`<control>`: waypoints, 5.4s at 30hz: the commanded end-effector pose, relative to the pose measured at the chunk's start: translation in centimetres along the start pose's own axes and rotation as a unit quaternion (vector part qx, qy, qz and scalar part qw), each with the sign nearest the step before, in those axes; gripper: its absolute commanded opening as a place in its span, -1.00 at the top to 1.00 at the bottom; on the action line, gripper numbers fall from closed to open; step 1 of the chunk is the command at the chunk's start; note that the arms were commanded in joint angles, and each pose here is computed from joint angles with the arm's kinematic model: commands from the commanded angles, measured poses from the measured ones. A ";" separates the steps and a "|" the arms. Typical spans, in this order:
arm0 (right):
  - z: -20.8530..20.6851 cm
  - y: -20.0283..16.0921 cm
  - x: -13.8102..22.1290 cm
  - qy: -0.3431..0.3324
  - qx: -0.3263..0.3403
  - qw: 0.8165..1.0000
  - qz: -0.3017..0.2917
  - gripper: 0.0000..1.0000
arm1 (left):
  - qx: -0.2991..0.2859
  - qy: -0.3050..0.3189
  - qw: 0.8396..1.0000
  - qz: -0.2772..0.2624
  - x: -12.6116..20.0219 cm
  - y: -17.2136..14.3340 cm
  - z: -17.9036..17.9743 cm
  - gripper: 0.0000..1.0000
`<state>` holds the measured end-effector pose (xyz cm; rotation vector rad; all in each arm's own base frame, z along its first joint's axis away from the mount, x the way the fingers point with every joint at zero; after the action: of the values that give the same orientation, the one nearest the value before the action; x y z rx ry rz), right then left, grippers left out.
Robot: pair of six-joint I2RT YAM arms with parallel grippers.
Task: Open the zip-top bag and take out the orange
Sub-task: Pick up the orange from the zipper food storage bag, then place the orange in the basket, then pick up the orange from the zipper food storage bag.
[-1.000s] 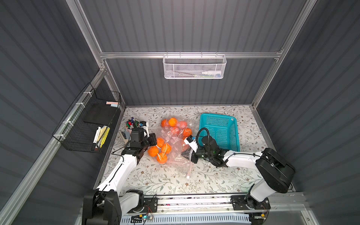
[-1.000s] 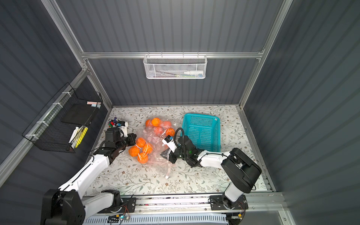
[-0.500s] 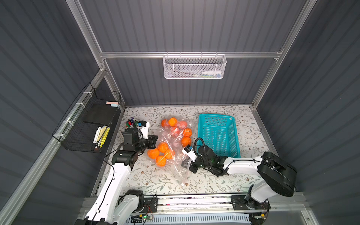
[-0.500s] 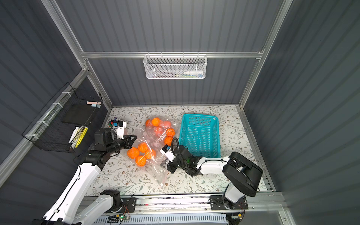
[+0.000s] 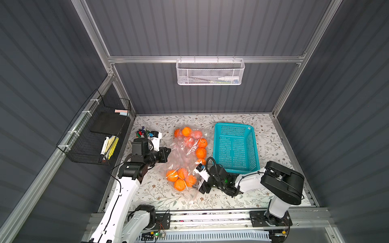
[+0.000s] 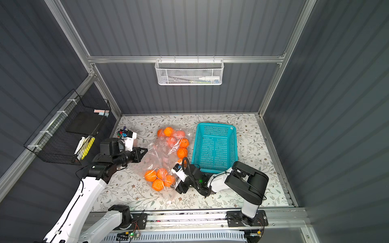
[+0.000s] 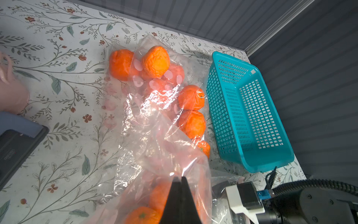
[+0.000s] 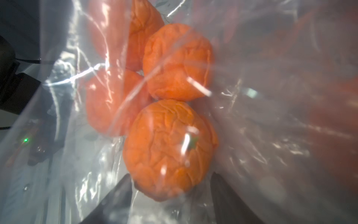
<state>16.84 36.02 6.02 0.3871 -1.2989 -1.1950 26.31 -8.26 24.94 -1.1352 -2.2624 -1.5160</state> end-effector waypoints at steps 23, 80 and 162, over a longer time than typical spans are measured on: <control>2.1 1.5 0.1 0.031 0.072 0.996 0.039 0.25 | 0.041 0.162 0.986 0.016 -3.3 -2.4 7.0 1.00; -33.7 7.7 9.0 -0.315 -0.269 0.901 0.132 -0.03 | 0.050 0.192 0.980 0.002 -2.9 -2.7 8.0 1.00; -1.8 5.5 -5.2 0.020 -0.011 1.000 -0.006 -0.34 | 0.045 0.165 0.985 0.014 -3.5 -2.5 7.3 0.53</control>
<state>21.40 42.01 7.08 0.3895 -1.2266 -1.1679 28.69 -3.76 17.56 -0.7808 -2.0390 -1.4534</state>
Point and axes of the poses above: each gripper's point midway between its finger pads, its own x axis back along the fingers, its own z axis along the line the jaws close on, y = z × x, the point moved 3 cm from there along x, back along the fingers, and after that the axes turned 1 degree about x, right-handed, at the moved point
